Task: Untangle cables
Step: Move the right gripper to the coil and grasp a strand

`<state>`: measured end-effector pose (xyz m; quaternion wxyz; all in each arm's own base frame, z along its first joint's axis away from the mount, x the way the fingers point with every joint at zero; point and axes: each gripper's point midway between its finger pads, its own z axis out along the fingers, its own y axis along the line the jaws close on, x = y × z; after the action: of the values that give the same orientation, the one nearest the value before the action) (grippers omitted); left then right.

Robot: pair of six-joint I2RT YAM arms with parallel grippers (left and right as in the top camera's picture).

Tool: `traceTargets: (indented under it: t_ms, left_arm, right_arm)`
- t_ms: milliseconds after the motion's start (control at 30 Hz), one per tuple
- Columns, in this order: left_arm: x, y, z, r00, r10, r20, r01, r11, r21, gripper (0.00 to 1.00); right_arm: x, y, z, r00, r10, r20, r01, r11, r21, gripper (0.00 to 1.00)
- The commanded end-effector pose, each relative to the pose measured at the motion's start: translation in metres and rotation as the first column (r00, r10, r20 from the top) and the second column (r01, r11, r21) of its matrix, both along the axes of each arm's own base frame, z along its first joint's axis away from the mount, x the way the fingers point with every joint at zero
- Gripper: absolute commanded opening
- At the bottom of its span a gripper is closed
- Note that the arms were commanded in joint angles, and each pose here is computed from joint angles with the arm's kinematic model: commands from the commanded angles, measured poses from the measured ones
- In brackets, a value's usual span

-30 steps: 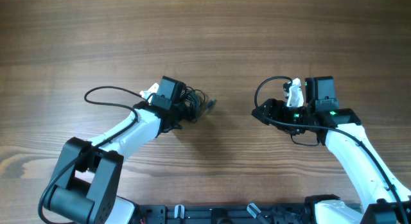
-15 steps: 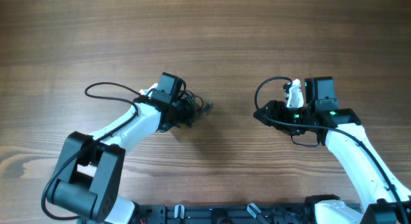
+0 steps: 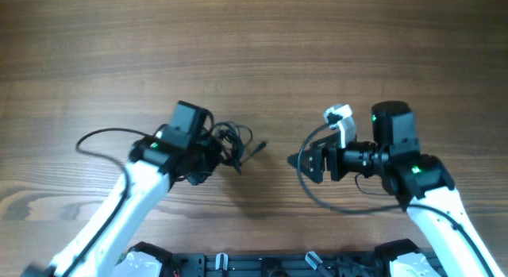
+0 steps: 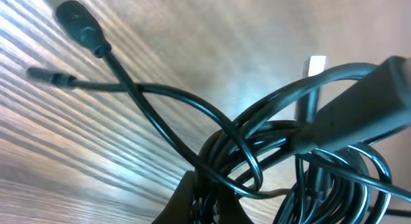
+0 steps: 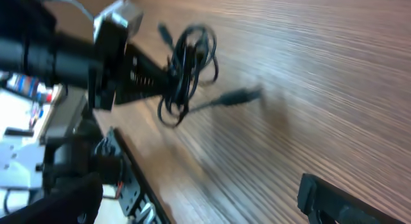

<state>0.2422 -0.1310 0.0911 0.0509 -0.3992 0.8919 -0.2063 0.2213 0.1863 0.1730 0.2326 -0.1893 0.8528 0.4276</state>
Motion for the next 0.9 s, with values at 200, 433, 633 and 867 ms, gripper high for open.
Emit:
traceTargets:
  t_ms: [200,433,633,867]
  left_arm:
    - [0.006,0.018,0.055,0.976,0.211,-0.051,-0.215,0.909,-0.357,0.04]
    - [-0.004,0.001,0.070,0.929,0.264,-0.258,-0.362,0.790,-0.495,0.04]
    - [-0.011,0.001,0.066,0.877,0.316,-0.363,-0.465,0.749,-0.471,0.04]
    - [-0.019,-0.004,0.070,0.871,0.283,-0.401,-0.465,0.738,-0.489,0.04]
  right_arm:
    - [-0.024,0.076,0.017,0.900,0.298,0.319,-0.301,0.953,-0.039,1.00]
    - [0.001,0.113,0.002,0.928,0.188,0.323,-0.179,0.982,-0.059,0.78]
    - [0.011,0.130,0.000,0.923,0.139,0.358,-0.130,0.990,-0.050,0.56]
    - [0.019,0.134,0.008,0.907,0.109,0.406,-0.106,0.994,-0.030,0.33]
